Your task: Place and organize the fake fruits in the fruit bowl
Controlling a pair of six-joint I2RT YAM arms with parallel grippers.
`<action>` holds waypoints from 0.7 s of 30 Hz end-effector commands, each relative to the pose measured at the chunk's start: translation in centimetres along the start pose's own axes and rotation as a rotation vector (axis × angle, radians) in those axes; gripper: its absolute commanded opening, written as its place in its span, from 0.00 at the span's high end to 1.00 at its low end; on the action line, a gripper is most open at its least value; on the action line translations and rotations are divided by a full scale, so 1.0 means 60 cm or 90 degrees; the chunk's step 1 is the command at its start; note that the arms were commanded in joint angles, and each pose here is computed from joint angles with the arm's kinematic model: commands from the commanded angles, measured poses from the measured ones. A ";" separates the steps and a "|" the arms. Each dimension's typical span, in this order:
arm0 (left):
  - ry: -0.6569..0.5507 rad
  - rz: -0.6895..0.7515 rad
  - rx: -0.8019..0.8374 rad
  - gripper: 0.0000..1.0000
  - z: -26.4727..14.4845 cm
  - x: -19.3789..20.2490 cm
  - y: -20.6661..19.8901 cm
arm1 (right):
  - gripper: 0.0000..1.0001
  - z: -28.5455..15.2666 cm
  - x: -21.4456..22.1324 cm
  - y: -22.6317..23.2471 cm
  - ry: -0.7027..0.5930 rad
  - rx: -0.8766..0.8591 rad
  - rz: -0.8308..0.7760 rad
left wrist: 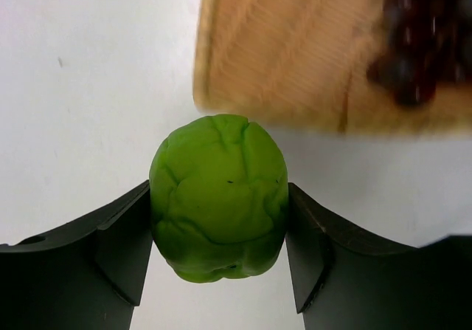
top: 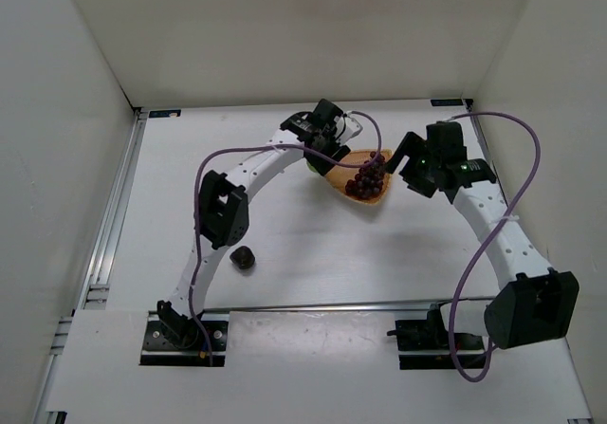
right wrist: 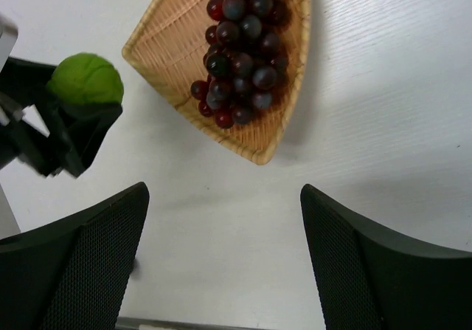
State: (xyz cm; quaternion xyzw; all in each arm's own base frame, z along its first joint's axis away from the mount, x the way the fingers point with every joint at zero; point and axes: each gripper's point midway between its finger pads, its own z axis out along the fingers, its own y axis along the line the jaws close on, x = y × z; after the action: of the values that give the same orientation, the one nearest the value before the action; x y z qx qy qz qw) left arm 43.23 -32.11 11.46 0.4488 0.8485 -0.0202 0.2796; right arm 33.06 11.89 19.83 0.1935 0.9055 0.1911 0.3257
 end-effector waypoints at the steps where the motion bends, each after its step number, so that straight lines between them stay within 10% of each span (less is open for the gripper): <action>1: -0.088 -0.011 -0.012 0.66 0.001 -0.081 0.005 | 0.13 -0.019 -0.033 -0.008 -0.064 -0.002 0.027; 11: -0.134 -0.013 0.025 0.42 0.019 -0.112 -0.029 | 0.12 -0.032 -0.030 -0.032 -0.076 0.017 0.023; 15: -0.171 -0.017 0.044 0.00 -0.024 -0.132 -0.033 | 0.08 -0.044 -0.036 -0.027 -0.082 0.008 -0.019; 21: -0.210 -0.047 -0.011 0.00 -0.118 -0.148 0.000 | 0.07 -0.071 -0.019 -0.019 -0.107 0.017 -0.122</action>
State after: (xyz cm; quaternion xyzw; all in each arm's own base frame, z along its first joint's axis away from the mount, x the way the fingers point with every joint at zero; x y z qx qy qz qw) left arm 44.43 -37.42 12.15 0.4365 0.8312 -0.0808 0.3348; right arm 31.68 9.32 21.01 0.1752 0.8983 0.1501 0.3740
